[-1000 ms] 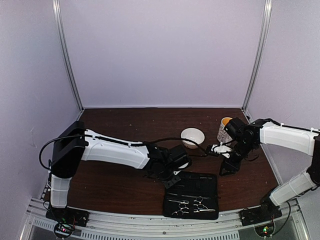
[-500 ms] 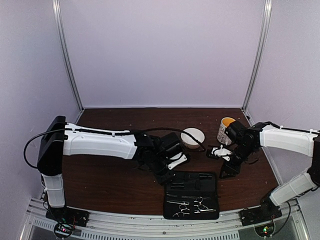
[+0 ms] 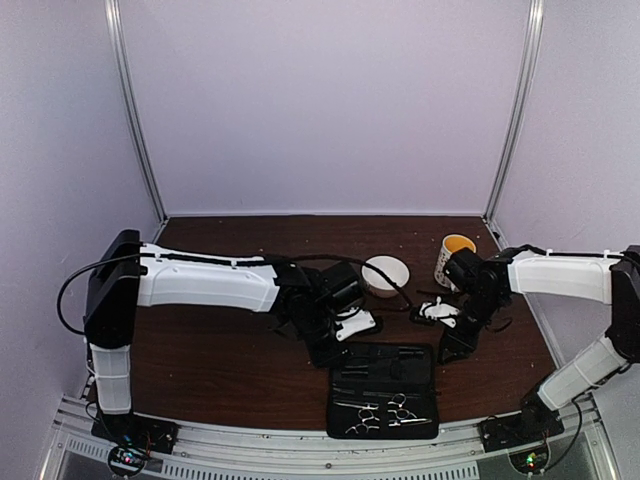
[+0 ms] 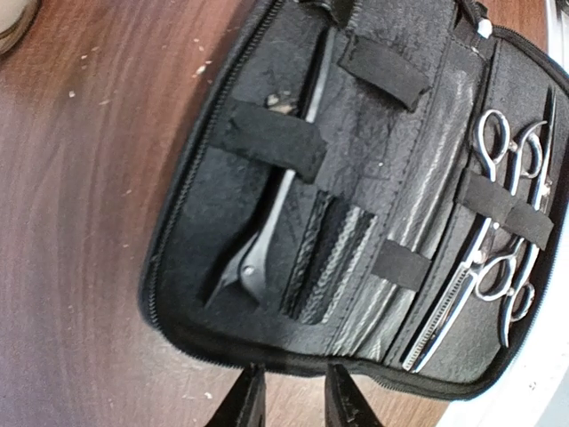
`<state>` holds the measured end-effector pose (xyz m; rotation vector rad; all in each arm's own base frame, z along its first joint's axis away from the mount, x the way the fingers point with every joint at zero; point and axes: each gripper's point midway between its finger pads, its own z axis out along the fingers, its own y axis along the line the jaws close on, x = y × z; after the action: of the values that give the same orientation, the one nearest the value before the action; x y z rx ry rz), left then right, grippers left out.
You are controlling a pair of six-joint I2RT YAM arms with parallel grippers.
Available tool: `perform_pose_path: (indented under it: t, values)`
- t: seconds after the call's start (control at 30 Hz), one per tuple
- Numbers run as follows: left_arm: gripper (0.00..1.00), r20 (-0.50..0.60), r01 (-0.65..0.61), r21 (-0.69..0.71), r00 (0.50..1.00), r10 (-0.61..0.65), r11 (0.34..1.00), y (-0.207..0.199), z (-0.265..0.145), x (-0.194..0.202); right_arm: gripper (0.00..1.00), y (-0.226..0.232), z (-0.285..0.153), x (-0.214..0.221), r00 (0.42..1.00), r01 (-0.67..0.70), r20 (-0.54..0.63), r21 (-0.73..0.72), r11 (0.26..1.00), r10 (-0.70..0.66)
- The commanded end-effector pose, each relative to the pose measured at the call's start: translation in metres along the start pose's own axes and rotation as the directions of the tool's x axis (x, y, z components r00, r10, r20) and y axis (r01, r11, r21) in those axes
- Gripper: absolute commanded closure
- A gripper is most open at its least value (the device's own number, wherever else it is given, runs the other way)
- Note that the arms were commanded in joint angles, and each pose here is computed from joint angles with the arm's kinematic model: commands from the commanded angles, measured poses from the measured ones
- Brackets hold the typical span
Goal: Sort the hair-cutting tools
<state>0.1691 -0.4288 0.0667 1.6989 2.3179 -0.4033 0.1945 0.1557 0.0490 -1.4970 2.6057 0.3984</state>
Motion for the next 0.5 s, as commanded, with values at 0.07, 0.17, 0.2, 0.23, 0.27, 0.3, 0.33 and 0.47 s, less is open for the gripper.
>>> perform_pose_path:
  t: [0.07,0.17,0.2,0.23,0.27,0.3,0.33,0.47]
  values:
    - [0.73,0.018,-0.009,0.002,1.000,0.009,1.000,0.002,0.007,-0.011,0.52,0.002,0.005,0.001,1.000,0.003,-0.023,-0.018,1.000,-0.003]
    - [0.62,0.020,-0.020,0.015,1.000,0.020,1.000,0.000,0.009,-0.012,0.52,0.003,0.008,0.001,0.999,0.009,-0.036,-0.025,1.000,-0.010]
    - [0.60,0.025,-0.023,0.019,0.999,0.023,1.000,-0.001,0.009,-0.013,0.52,0.005,0.010,0.000,0.999,0.014,-0.041,-0.034,0.999,-0.016]
    - [0.58,0.030,-0.026,0.024,0.999,0.026,0.999,-0.001,0.011,-0.014,0.51,0.007,0.010,-0.001,0.999,0.018,-0.043,-0.042,0.999,-0.020]
    - [0.57,0.044,-0.035,0.037,0.998,0.033,0.999,-0.003,0.012,-0.017,0.51,0.010,0.011,-0.003,0.999,0.022,-0.044,-0.056,0.998,-0.024]
    - [0.57,0.055,-0.043,0.052,0.998,0.040,0.998,-0.006,0.013,-0.018,0.51,0.011,0.013,-0.004,0.999,0.023,-0.046,-0.068,0.997,-0.026]
    - [0.56,0.065,-0.046,0.063,0.997,0.042,0.997,-0.008,0.015,-0.021,0.51,0.013,0.014,-0.007,0.999,0.022,-0.047,-0.081,0.996,-0.026]
    - [0.56,0.074,-0.052,0.078,0.996,0.046,0.996,-0.009,0.022,-0.026,0.51,0.017,0.018,-0.012,0.998,0.014,-0.060,-0.125,0.992,-0.022]
